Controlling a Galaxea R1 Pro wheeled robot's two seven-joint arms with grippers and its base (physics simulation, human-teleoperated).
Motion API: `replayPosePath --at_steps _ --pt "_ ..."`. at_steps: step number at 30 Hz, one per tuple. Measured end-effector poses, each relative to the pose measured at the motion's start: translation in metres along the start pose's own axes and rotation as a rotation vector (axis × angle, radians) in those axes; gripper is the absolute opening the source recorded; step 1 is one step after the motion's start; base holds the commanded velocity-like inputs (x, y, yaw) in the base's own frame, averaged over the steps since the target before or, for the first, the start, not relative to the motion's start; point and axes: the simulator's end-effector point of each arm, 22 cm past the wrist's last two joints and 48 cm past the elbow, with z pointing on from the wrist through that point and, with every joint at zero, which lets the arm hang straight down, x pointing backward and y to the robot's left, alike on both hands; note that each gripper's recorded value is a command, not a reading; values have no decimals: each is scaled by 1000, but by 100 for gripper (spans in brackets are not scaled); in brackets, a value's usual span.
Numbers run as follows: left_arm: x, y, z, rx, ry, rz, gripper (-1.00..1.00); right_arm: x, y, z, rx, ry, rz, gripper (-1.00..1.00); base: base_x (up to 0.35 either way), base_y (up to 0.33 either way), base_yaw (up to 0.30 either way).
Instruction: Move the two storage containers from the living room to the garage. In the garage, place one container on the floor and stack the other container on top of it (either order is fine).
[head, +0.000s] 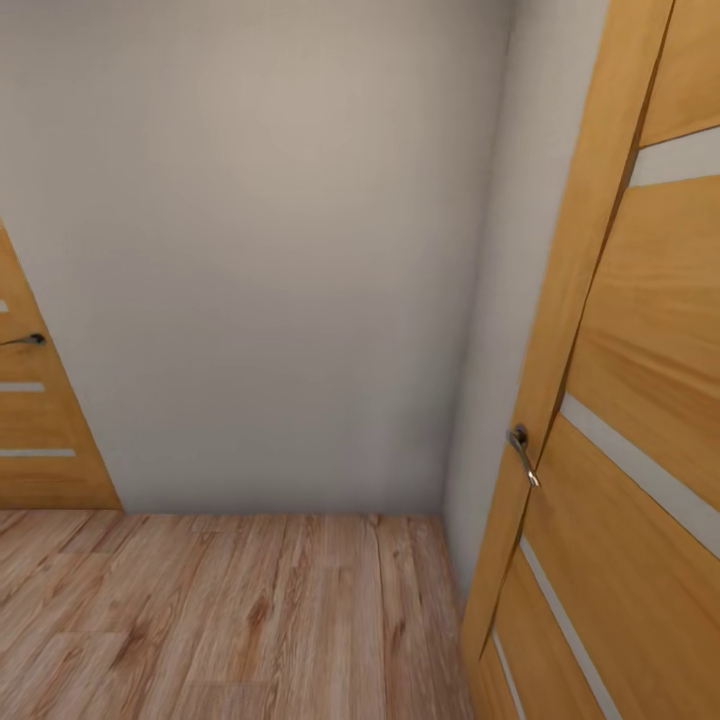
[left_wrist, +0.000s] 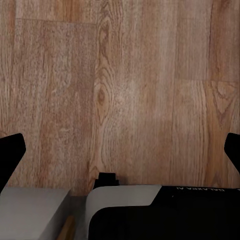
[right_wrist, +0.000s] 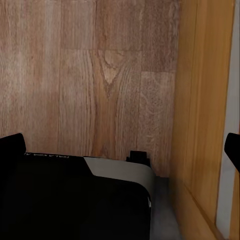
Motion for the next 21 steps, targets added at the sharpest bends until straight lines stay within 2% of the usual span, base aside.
replayPosePath --at_steps 5,21 --pt "0 0 1 0 1 1 100 0 0 1 0 2 0 100 115 0 0" --pt "0 0 1 0 2 0 100 0 0 1 0 2 0 100 19 0 0"
